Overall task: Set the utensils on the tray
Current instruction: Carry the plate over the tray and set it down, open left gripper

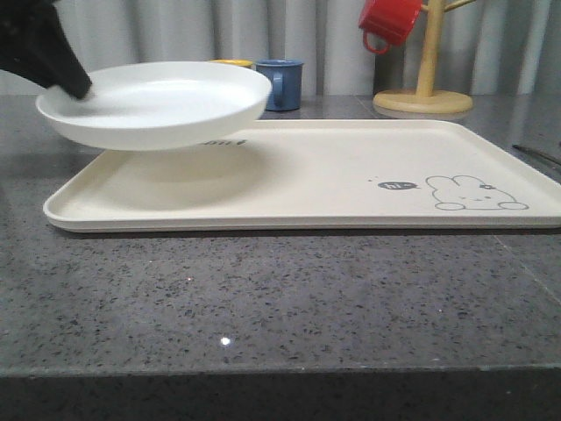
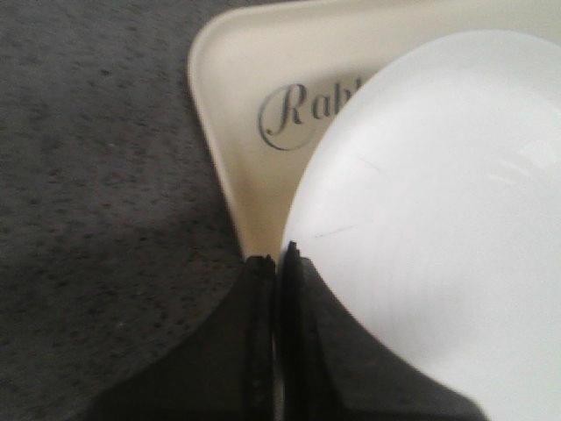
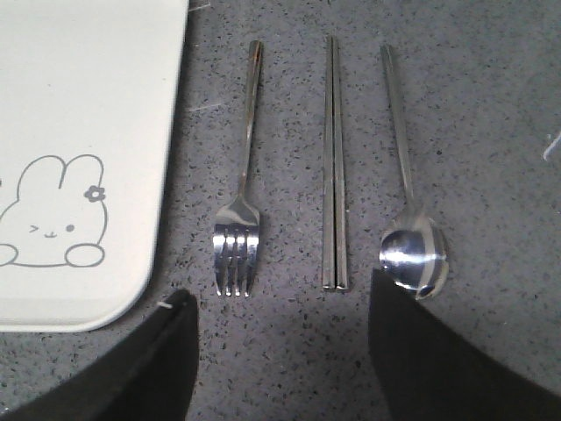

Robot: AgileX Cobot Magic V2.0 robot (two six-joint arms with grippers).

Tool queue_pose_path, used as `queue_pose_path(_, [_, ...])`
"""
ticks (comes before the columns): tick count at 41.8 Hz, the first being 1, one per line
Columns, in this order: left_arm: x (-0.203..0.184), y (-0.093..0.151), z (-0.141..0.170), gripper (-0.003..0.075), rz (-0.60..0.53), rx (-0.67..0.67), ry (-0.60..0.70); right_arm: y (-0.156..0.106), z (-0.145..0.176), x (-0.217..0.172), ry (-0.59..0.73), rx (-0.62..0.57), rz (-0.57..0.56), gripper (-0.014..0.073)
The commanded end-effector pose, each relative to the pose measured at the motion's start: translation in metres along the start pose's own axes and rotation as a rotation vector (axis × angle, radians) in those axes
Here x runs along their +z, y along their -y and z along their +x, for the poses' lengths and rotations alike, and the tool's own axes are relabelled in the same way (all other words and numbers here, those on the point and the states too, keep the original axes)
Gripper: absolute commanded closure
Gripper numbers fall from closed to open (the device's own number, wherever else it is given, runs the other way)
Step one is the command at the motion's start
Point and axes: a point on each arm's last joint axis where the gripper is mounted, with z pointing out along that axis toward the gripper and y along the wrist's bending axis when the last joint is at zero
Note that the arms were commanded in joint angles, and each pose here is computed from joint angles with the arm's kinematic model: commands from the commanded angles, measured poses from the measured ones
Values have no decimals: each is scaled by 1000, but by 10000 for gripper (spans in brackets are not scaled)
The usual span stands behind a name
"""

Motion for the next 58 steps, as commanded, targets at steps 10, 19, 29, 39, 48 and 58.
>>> queue_pose_path(10, [29, 29, -9, 741, 55, 41, 9, 0, -16, -6, 93, 0, -1, 139])
queue_pose_path(19, [32, 28, -10, 629, 49, 41, 20, 0, -16, -6, 93, 0, -1, 139])
queue_pose_path(29, [24, 29, -11, 321, 18, 91, 15, 0, -16, -6, 93, 0, -1, 139])
queue_pose_path(39, [-50, 60, -10, 312, -90, 258, 123, 0, -16, -6, 93, 0, -1, 139])
queue_pose_path(48, [-123, 94, 29, 312, -265, 361, 218, 0, -16, -6, 93, 0, -1, 139])
queue_pose_path(58, [-173, 108, 105, 312, -246, 409, 389, 0, -16, -6, 93, 0, -1, 139])
